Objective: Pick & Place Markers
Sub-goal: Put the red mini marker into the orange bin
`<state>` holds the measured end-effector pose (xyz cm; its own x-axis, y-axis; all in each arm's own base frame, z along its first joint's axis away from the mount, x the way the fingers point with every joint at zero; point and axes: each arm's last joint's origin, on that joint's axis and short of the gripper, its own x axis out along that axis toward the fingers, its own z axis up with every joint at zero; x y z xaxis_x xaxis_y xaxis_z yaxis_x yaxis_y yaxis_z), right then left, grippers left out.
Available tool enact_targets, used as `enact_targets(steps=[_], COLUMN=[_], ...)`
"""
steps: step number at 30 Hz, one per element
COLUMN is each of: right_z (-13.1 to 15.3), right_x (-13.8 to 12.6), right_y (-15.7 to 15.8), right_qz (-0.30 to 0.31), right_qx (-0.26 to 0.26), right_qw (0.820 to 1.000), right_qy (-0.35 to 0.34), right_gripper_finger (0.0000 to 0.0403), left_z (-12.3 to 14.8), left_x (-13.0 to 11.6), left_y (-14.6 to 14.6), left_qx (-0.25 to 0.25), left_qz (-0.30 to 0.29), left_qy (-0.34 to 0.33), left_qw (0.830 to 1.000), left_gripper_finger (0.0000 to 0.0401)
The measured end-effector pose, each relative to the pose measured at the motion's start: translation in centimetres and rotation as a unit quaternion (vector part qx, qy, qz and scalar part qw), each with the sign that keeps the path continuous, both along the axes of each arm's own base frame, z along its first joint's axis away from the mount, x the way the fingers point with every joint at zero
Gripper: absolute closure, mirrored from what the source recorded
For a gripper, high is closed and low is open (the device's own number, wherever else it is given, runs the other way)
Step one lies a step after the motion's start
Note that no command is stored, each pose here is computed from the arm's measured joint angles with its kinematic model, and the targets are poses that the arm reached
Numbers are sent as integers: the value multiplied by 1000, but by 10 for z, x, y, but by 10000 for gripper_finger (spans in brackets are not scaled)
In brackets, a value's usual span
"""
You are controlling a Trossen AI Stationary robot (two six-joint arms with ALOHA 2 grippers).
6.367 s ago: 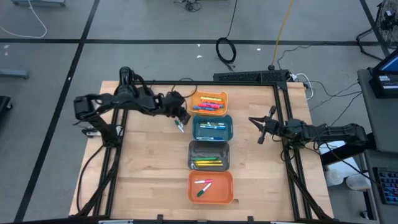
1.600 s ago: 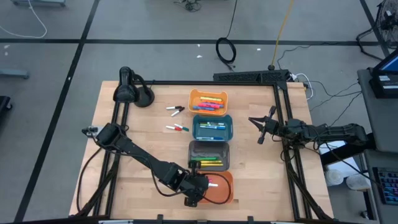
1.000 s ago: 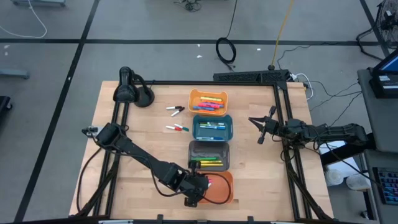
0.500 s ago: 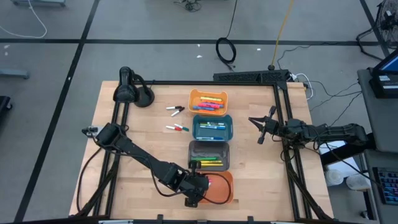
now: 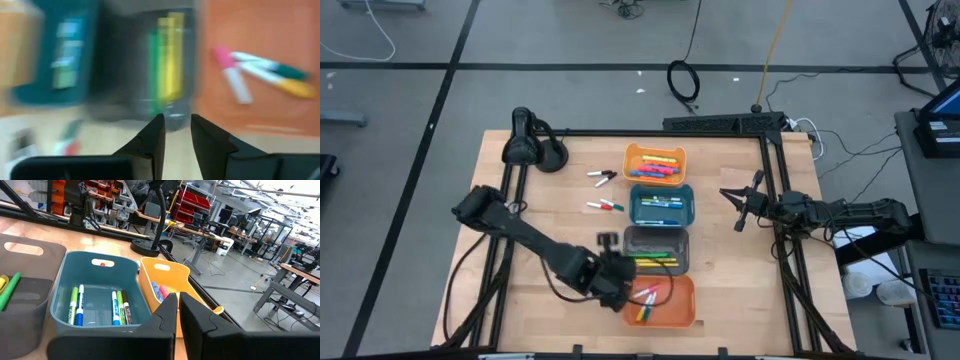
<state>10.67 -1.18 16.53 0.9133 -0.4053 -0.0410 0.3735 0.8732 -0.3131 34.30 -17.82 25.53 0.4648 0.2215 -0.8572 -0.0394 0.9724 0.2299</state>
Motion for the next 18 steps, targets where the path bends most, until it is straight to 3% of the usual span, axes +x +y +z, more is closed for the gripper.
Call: enact_targets(steps=[5, 8, 13, 18], right_z=[0, 0, 0, 0], right_x=[0, 0, 0, 0], right_y=[0, 0, 0, 0], right_qz=[0, 0, 0, 0], right_qx=[0, 0, 0, 0], right_qw=[1000, 1000, 1000, 1000], right_qy=[1, 0, 0, 0], right_gripper_finger=[392, 392, 392, 392], left_z=[36, 43, 14, -42], left_x=[-33, -50, -77, -87], left_y=[26, 55, 121, 164], left_qx=[88, 87, 34, -30], left_qz=[82, 142, 248, 233], left_qy=[-39, -36, 11, 62], left_qw=[992, 985, 968, 970], left_gripper_finger=[308, 308, 300, 268])
